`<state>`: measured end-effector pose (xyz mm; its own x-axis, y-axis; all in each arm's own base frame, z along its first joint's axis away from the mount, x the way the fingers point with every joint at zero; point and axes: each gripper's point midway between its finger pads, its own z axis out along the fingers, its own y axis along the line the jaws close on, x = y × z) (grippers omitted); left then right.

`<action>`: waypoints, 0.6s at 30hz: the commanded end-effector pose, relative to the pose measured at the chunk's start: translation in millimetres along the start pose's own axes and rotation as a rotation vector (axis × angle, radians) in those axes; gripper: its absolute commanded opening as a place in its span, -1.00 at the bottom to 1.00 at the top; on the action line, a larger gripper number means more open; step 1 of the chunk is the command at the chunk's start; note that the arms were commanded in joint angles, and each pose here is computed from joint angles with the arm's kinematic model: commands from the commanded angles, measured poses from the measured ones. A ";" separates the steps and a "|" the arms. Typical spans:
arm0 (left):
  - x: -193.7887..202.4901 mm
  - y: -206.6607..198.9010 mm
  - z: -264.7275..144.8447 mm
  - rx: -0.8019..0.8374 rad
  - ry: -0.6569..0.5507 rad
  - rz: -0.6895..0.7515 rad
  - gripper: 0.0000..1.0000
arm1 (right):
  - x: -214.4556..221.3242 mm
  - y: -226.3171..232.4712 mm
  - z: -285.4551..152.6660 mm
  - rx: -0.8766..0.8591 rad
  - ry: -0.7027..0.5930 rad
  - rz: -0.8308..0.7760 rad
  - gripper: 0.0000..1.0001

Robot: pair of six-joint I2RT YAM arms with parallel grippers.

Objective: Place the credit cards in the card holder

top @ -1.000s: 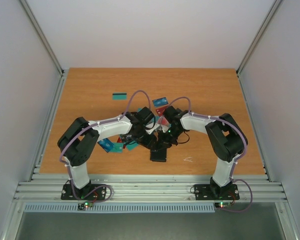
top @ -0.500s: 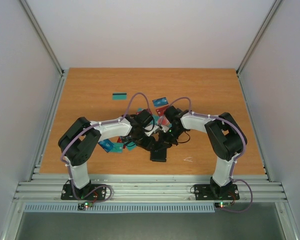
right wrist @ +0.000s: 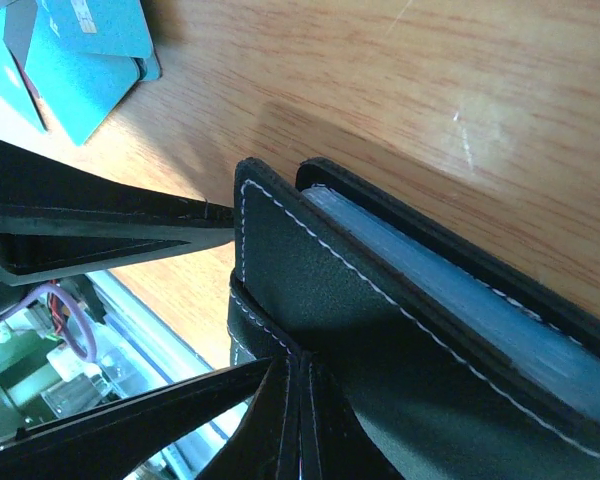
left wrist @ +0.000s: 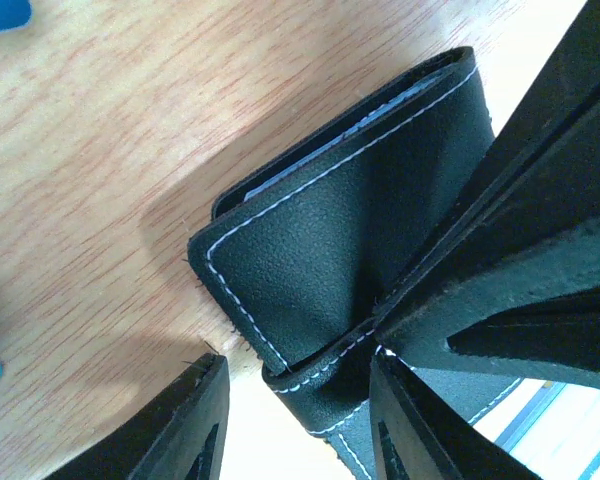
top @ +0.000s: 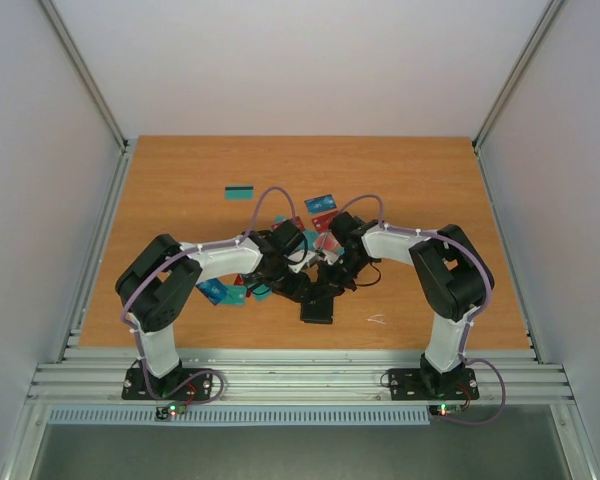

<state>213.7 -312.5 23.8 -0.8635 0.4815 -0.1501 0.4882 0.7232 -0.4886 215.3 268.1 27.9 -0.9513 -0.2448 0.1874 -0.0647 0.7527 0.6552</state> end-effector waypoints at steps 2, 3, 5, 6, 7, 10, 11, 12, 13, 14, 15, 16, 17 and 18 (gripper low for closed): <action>-5.4 0.9 22.7 -0.012 -0.031 0.023 -0.19 | -3.2 -35.4 19.5 0.106 -0.018 0.006 -0.97; -4.7 1.8 23.0 -0.020 -0.029 0.023 -0.19 | -2.9 -35.9 19.7 0.107 -0.018 0.005 -0.98; -5.6 2.4 20.0 -0.030 -0.036 0.018 -0.19 | -3.1 -33.5 17.4 0.106 -0.021 0.000 -0.98; -7.3 0.3 16.8 -0.029 -0.045 0.019 -0.19 | -3.7 -30.9 14.7 0.105 -0.026 -0.004 -0.98; -9.1 -2.3 12.7 -0.027 -0.056 0.017 -0.18 | -4.6 -26.8 11.0 0.102 -0.032 -0.011 -0.97; -19.4 -13.8 -6.4 -0.016 -0.106 0.023 -0.14 | -8.1 -10.8 -4.9 0.095 -0.066 -0.043 -0.93; -22.7 -17.6 -13.3 -0.016 -0.123 0.025 -0.14 | -9.3 -4.4 -11.5 0.093 -0.082 -0.055 -0.89; -25.9 -21.2 -21.0 -0.016 -0.140 0.027 -0.13 | -9.9 1.9 -18.4 0.091 -0.096 -0.066 -0.85; -29.1 -24.8 -28.4 -0.017 -0.156 0.032 -0.11 | -11.0 9.0 -26.0 0.092 -0.113 -0.080 -0.79; -32.3 -28.5 -37.1 -0.020 -0.176 0.038 -0.09 | -13.3 17.3 -35.5 0.092 -0.136 -0.095 -0.71; -35.2 -32.0 -46.6 -0.027 -0.196 0.045 -0.06 | -14.1 27.1 -47.9 0.091 -0.167 -0.117 -0.62; -38.3 -34.2 -56.7 -0.036 -0.218 0.051 -0.03 | -13.4 34.1 -58.8 0.097 -0.188 -0.128 -0.47; -41.2 -36.2 -67.4 -0.045 -0.240 0.057 0.00 | -13.6 41.5 -69.9 0.104 -0.211 -0.143 -0.27; -44.1 -37.7 -79.1 -0.058 -0.264 0.064 0.05 | -13.3 49.4 -82.7 0.111 -0.240 -0.162 -0.08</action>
<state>218.9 -315.7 54.9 -0.8675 0.4397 -0.2326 0.4968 0.7421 -0.4499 230.3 260.9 57.9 -0.9702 -0.2325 0.0682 -0.1448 0.7822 0.6060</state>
